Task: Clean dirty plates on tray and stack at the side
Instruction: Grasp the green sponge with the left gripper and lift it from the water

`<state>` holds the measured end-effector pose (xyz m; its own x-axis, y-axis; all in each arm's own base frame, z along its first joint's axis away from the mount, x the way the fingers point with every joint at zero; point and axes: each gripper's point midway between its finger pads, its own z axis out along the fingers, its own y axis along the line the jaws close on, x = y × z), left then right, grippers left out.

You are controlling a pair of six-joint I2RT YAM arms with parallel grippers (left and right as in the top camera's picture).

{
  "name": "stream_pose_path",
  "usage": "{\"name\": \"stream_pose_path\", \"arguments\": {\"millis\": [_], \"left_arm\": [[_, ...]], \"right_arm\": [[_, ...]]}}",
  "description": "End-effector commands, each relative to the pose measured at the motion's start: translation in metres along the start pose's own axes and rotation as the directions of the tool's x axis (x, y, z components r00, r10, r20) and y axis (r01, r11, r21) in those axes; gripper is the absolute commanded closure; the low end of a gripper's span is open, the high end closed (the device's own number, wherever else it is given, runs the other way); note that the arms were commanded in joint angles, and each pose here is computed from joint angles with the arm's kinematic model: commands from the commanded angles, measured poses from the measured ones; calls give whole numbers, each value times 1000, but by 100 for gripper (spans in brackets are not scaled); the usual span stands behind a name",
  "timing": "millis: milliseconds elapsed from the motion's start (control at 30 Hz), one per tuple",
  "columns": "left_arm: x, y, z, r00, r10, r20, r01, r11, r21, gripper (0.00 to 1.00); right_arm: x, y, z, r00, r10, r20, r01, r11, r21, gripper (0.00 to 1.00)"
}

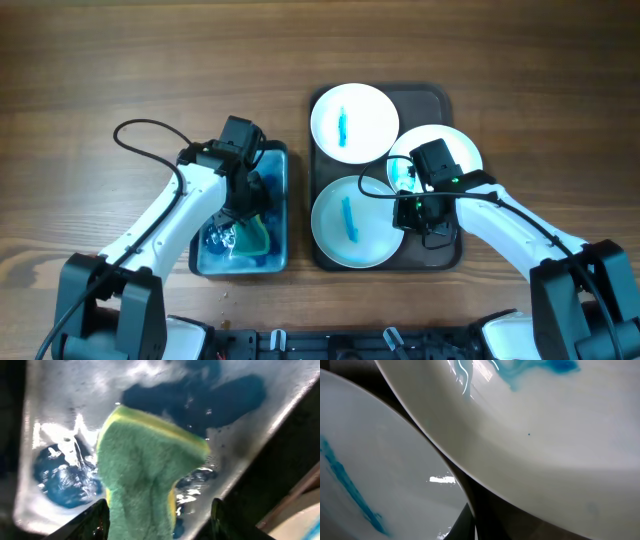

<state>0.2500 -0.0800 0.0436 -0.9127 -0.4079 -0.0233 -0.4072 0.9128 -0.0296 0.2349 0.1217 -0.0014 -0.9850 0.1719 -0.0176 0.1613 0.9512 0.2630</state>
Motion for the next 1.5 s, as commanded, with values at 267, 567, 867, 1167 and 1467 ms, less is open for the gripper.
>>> {"name": "stream_pose_path", "arguments": {"millis": [267, 567, 867, 1167, 1467], "left_arm": [[-10, 20, 65, 999, -5, 39, 10, 994, -111, 83], [-42, 2, 25, 998, -43, 51, 46, 996, -71, 96], [-16, -16, -19, 992, 15, -128, -13, 1000, 17, 25], [37, 13, 11, 963, -46, -264, 19, 994, -106, 30], [35, 25, 62, 987, -90, -130, 75, 990, -118, 90]], "right_arm": [[-7, -18, 8, 999, 38, 36, -41, 995, 95, 96], [-7, -18, 8, 999, 37, 36, -41, 995, 95, 96], [-7, -18, 8, 999, 37, 36, -41, 995, 95, 96], [-9, -17, 8, 998, 35, 43, -39, 995, 91, 95], [-11, -16, 8, 998, 33, 51, -38, 996, 86, 94]]}}
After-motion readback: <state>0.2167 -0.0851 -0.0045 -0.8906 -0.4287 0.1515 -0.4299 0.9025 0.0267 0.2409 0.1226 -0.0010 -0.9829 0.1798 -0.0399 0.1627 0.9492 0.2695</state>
